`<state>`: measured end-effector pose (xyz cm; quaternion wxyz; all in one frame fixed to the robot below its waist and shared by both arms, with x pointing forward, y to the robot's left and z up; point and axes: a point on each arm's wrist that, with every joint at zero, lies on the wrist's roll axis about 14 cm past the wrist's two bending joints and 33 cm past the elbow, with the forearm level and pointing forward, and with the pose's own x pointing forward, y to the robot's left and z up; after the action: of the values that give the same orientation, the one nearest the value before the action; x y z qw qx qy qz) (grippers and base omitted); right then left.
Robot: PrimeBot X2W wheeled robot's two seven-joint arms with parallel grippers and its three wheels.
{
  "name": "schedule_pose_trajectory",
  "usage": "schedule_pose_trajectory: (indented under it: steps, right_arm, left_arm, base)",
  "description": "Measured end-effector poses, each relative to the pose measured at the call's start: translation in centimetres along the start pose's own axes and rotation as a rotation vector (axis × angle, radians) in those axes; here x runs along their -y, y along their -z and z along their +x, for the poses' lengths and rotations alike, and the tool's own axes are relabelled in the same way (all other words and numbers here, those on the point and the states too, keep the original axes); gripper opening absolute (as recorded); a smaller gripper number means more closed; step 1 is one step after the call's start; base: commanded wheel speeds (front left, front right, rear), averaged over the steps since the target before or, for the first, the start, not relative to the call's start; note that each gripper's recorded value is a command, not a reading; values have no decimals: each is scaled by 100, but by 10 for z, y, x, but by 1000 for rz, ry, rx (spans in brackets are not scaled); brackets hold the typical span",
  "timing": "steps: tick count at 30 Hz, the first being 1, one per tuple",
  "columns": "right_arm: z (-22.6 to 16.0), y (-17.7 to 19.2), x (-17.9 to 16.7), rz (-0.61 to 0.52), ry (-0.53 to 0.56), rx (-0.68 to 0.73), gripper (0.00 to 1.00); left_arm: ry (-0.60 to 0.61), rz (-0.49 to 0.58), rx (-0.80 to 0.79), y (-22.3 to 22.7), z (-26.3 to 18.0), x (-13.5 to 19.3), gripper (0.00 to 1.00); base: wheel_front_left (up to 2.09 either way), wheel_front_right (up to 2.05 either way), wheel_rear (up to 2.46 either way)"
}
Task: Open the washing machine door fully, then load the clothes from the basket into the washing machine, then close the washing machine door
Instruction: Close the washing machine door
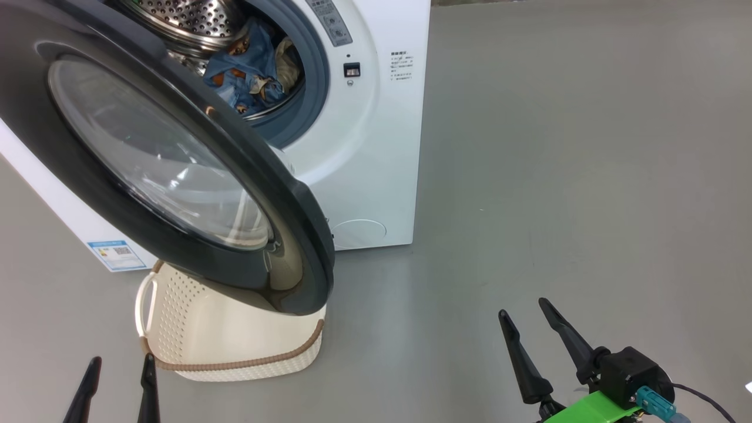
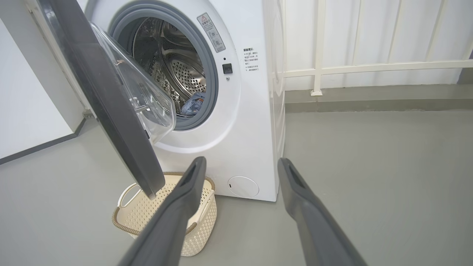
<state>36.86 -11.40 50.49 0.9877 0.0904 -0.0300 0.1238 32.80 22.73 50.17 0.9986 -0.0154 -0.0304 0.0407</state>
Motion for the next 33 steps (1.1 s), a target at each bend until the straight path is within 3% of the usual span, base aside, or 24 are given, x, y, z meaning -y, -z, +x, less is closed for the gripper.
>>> schedule_pose_trajectory:
  steps: [1,2,3,11,21,27,33]
  right_arm:
    - [0,0,0,0,0,0,49]
    - [0,0,0,0,0,1,8]
    - [0,0,1,0,2,2,0]
    - [6,-31,8,36,24,100,0]
    - [17,-136,-26,50,-101,433,0]
    - [16,-194,-90,83,-325,616,0]
    - [8,-206,-167,150,-598,644,0]
  left_arm:
    - [1,-1,-3,1,0,0,100]
    - [2,-2,-6,2,0,1,100]
    - [2,-2,-9,3,-1,1,100]
    - [-3,-4,-27,8,-1,-1,100]
    - [-15,-22,-41,13,-2,-3,100]
    - [-22,-37,-43,14,-5,-4,100]
    - [-47,-48,-19,7,-11,-10,100]
  base:
    - [0,0,0]
    - [0,0,0]
    - [0,0,0]
    - [0,0,0]
    - [0,0,0]
    - [0,0,0]
    - [0,0,0]
